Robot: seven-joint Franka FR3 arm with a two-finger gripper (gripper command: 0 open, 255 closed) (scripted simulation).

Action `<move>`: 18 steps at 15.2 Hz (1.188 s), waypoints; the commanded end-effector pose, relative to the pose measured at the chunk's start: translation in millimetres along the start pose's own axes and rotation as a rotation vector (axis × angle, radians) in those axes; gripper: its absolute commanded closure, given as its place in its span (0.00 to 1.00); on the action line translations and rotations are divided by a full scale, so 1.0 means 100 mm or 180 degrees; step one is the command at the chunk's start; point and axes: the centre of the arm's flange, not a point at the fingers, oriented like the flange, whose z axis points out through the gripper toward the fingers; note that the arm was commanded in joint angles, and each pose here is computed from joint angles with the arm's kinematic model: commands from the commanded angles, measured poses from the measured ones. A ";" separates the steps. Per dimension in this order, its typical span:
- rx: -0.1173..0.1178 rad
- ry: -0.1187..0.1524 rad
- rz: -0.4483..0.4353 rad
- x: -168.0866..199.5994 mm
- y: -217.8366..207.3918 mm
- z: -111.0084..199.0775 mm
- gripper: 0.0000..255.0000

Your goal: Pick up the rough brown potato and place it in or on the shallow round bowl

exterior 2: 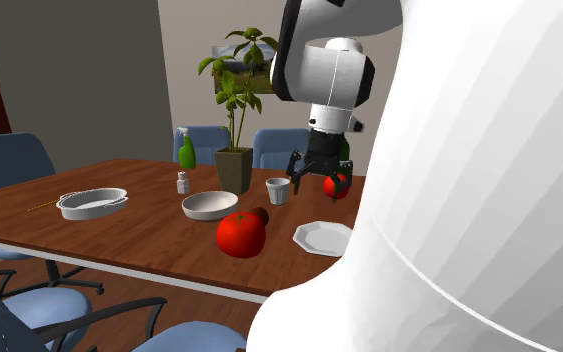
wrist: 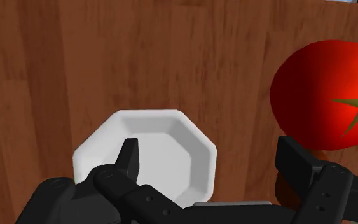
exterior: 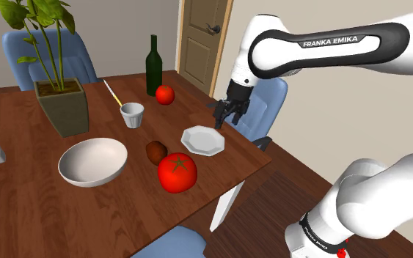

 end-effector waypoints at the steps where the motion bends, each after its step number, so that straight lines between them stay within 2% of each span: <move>1: 0.0061 0.0031 0.0024 0.12 -0.14 0.16 0.00; 18: 0.0557 0.0254 0.0197 1.38 -1.29 1.27 0.00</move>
